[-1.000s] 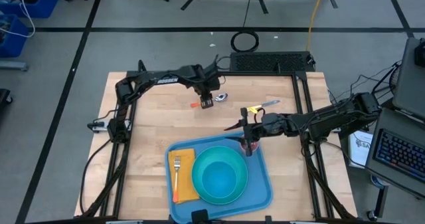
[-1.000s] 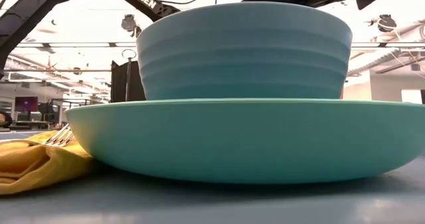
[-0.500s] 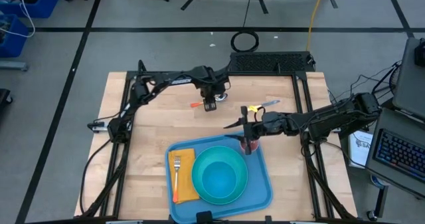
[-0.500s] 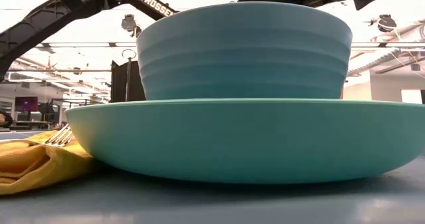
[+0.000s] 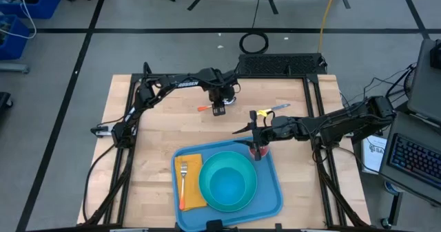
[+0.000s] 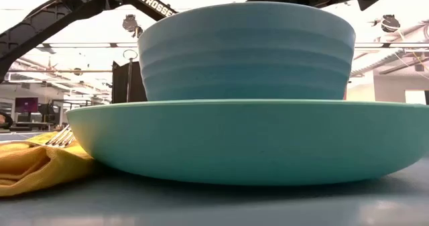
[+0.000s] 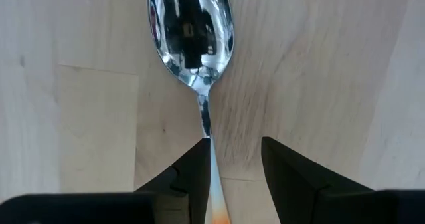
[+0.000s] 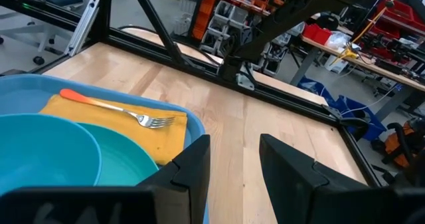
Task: Set up tray
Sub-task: Put the spoon on top of the napkin to the right of the fork
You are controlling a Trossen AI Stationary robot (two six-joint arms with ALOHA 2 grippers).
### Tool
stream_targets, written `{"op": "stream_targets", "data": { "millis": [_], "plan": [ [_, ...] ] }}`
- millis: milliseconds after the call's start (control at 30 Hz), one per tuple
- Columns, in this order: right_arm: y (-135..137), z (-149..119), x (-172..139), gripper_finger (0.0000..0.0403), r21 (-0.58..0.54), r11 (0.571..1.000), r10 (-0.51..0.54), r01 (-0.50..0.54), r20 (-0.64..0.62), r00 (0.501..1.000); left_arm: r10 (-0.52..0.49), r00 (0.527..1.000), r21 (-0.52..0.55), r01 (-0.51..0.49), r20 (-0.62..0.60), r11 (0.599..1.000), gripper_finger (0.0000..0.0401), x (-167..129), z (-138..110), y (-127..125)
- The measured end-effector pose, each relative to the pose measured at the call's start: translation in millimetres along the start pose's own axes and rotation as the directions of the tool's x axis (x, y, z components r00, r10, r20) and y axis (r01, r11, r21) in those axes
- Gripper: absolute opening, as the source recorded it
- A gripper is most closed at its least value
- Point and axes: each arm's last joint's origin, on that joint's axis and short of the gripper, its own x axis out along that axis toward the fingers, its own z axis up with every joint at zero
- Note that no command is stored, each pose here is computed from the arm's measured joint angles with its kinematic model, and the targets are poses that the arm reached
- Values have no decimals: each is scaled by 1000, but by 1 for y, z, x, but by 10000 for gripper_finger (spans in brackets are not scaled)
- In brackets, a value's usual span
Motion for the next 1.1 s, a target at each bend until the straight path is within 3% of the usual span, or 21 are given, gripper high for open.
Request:
{"op": "stream_targets", "data": {
  "millis": [267, 367, 533, 700, 833, 1100],
  "plan": [
    [0, 1, 0, 123, 1, 1000, -2, 2, 7, 1000, -26, 999, -31, 27, 44, 999, 136, -1, 1, 7],
    [0, 1, 0, 123, 2, 1000, -2, 2, 7, 1000, 0, 1000, -39, 1, 22, 999, 136, -1, 0, 8],
    [0, 1, 0, 123, 1, 1000, -2, 2, 7, 1000, -80, 997, -31, 79, -12, 996, 136, -1, -7, 9],
    [0, 1, 0, 123, 1, 1000, -2, 2, 7, 1000, -97, 993, 14, 99, -60, 995, 136, -1, -11, 7],
    [0, 1, 0, 123, 1, 1000, -2, 2, 7, 1000, -83, 995, 20, 84, -52, 996, 136, -1, -10, 7],
    [0, 1, 0, 123, 1, 1000, -2, 2, 7, 1000, -51, 984, 31, 57, -171, 998, 136, -3, -20, 7]
  ]
}}
